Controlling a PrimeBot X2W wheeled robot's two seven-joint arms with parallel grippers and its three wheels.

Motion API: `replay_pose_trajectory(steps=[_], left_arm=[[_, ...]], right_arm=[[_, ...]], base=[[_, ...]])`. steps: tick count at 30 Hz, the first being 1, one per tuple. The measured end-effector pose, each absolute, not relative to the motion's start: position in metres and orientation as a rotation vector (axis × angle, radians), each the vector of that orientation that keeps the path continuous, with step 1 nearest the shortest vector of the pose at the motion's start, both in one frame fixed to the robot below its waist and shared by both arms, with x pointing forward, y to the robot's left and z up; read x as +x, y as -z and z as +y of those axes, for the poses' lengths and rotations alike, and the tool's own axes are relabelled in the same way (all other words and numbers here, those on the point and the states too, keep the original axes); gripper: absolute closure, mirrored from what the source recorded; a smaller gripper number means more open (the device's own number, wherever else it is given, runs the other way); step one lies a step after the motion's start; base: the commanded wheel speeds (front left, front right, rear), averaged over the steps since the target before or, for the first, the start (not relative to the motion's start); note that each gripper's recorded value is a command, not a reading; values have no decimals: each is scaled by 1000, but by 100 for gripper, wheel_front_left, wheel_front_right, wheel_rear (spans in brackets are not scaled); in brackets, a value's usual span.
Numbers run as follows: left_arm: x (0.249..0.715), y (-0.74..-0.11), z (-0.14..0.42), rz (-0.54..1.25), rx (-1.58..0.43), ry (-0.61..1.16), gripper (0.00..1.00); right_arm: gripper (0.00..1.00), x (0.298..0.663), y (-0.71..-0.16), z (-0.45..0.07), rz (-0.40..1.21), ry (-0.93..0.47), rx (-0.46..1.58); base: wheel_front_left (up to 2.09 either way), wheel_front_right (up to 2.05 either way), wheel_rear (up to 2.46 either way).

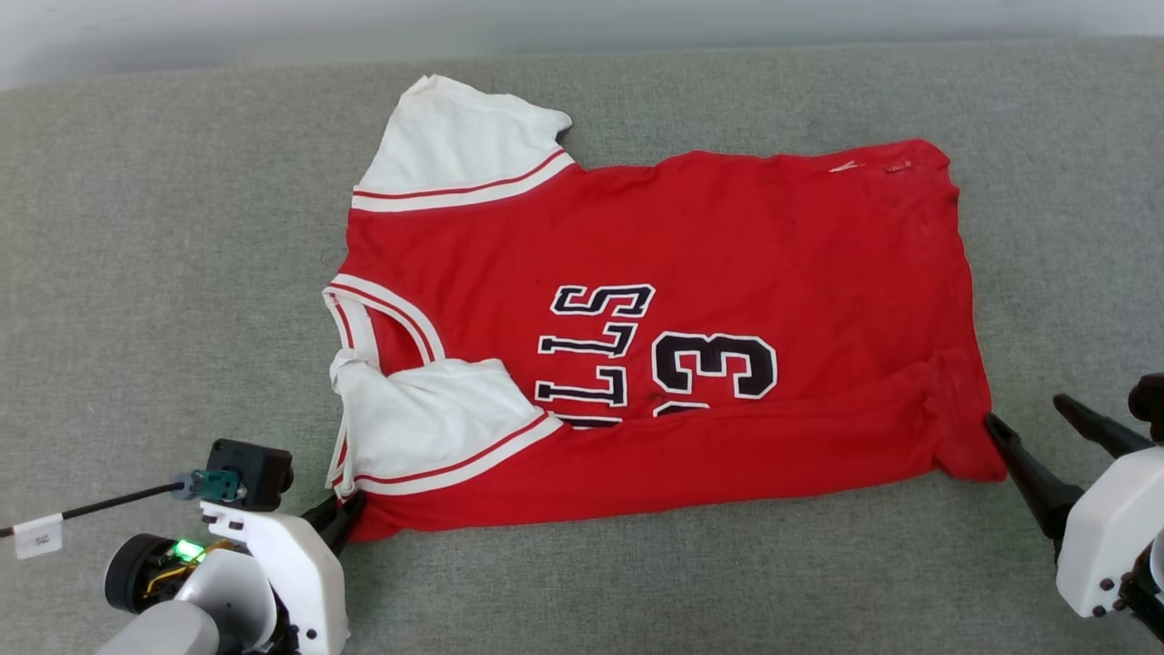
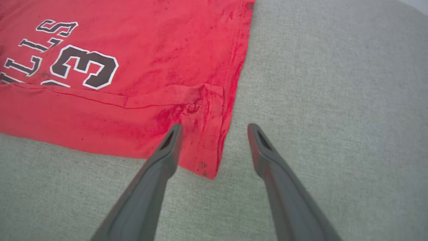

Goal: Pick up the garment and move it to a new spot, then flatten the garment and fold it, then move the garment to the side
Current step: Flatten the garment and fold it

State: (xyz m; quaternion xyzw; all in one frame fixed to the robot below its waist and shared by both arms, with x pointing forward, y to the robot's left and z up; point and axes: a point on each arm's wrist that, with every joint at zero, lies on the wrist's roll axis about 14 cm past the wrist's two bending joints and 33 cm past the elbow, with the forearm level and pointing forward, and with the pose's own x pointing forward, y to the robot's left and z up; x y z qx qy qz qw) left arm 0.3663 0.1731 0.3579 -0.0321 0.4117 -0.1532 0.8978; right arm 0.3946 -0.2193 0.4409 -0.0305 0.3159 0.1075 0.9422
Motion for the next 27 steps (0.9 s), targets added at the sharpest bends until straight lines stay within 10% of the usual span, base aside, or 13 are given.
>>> replay_pose_trajectory(steps=[26, 27], left_arm=[[369, -427, 173, 617, -39, 335, 100], [368, -425, 174, 621, -39, 333, 100]], right_arm=[[0, 389, -365, -202, 1014, -187, -101], [64, 389, -362, -202, 1022, -190, -104]], base=[[0, 0, 0], [0, 0, 0]])
